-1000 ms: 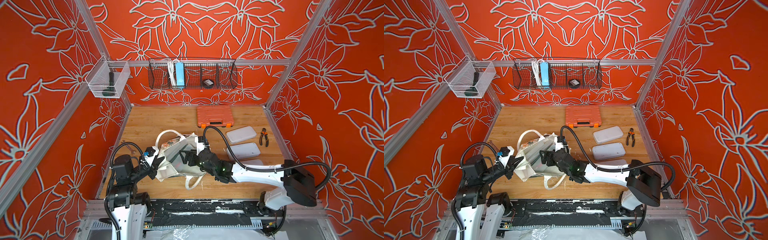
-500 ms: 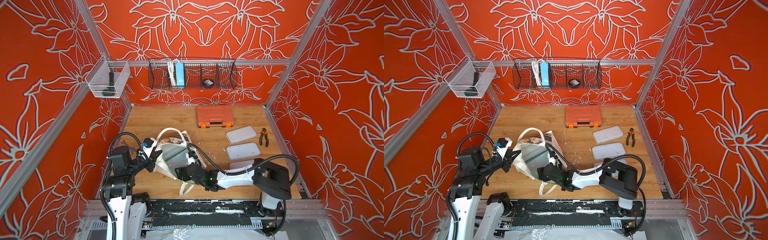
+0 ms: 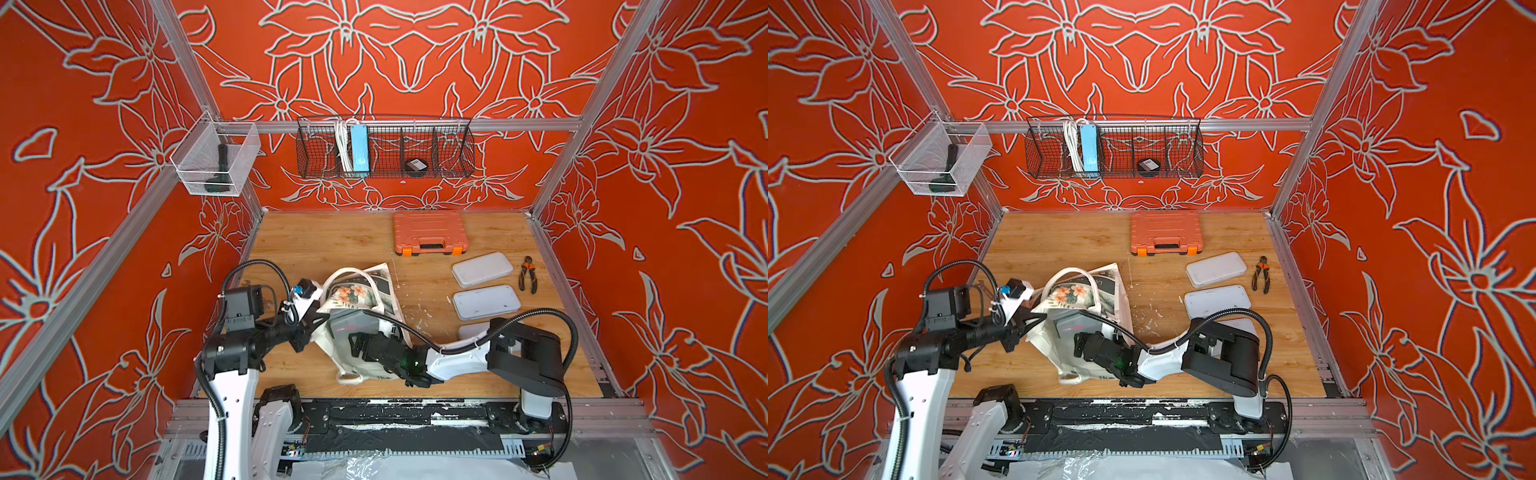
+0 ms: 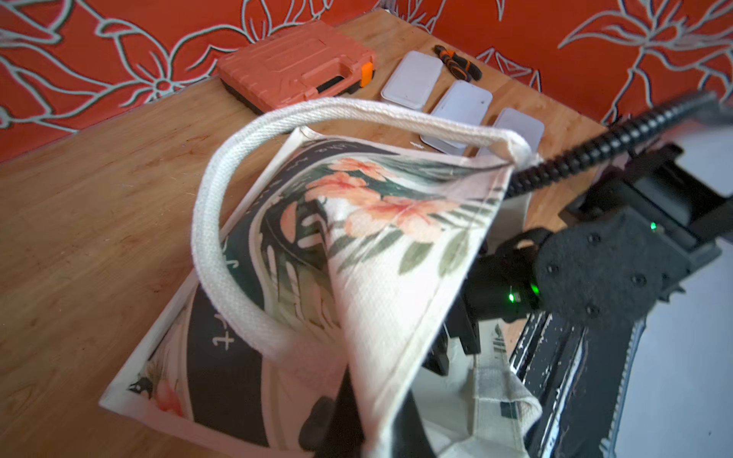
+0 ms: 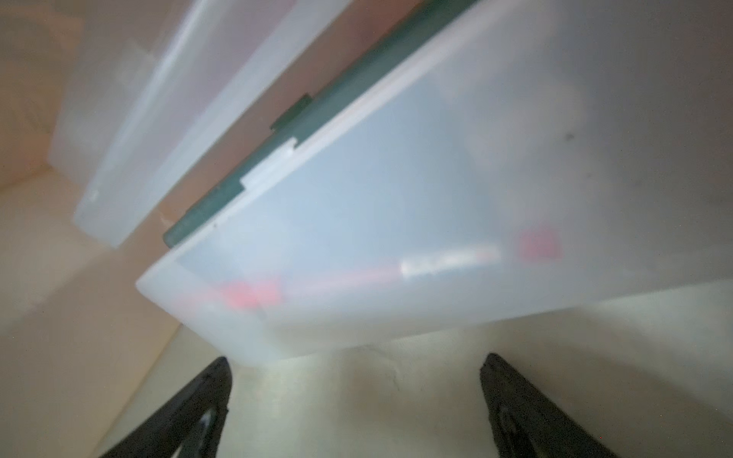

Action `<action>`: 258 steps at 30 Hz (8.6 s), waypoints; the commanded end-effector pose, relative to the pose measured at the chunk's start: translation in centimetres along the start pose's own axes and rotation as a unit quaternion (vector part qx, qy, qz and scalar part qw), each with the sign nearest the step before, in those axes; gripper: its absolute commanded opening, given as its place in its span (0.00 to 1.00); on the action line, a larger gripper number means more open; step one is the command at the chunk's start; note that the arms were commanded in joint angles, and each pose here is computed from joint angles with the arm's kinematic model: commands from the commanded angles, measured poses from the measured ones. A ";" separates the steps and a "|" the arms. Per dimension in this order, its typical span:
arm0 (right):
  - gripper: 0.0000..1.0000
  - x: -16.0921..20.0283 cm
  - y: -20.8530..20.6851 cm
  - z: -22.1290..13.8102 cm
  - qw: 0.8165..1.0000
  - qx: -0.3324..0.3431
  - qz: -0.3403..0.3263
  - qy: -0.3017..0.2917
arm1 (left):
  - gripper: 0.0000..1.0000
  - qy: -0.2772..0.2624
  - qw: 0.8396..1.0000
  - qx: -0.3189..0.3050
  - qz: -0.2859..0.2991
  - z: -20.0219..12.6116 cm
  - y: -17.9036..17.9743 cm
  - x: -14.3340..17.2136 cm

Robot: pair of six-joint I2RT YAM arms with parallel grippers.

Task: Take out the pencil case from the canvas bag
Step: Pick up the pencil case from the canvas bag, then place the pencil case at the center of the board.

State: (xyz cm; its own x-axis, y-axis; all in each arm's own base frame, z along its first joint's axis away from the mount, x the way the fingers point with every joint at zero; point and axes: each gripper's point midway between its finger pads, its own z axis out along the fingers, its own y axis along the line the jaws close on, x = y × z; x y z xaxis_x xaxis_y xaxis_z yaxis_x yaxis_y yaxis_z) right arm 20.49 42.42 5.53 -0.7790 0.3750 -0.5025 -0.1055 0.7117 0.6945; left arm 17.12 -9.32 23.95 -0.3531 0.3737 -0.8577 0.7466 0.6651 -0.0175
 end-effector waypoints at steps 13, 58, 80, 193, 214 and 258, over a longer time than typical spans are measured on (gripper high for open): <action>0.98 0.3 -3.5 3.3 0.934 0.023 0.353 -0.056 | 0.00 -0.041 0.984 0.062 0.165 -0.1 -5.1 2.1; 0.58 -4.3 8.7 -1.4 0.997 -0.073 0.031 0.015 | 0.00 -0.044 0.991 0.001 0.127 0.8 -2.7 2.6; 0.59 -6.0 9.7 -8.6 0.993 -0.119 0.000 0.001 | 0.00 0.043 0.984 -0.018 0.172 1.5 -0.4 4.5; 0.65 -21.1 -13.1 -7.5 0.915 0.304 -0.195 0.181 | 0.00 0.004 0.991 -0.102 -0.080 2.7 4.2 2.9; 0.80 -21.3 -18.1 -3.2 0.900 0.337 -0.156 0.231 | 0.00 0.001 0.992 -0.095 -0.083 2.8 3.9 2.9; 0.91 -16.4 5.6 -15.0 0.983 -0.078 -0.164 -0.015 | 0.00 -0.007 0.992 -0.106 -0.073 2.6 4.0 3.1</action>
State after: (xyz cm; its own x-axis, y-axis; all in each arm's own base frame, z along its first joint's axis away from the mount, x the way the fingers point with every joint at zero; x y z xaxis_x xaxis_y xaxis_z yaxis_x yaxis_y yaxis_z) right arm 24.07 30.16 24.86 -0.6867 0.1418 -0.7129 -0.4269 0.7152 0.5535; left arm 20.96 -7.47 21.30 -0.3872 0.2636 -0.8835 0.5679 0.8231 -0.0033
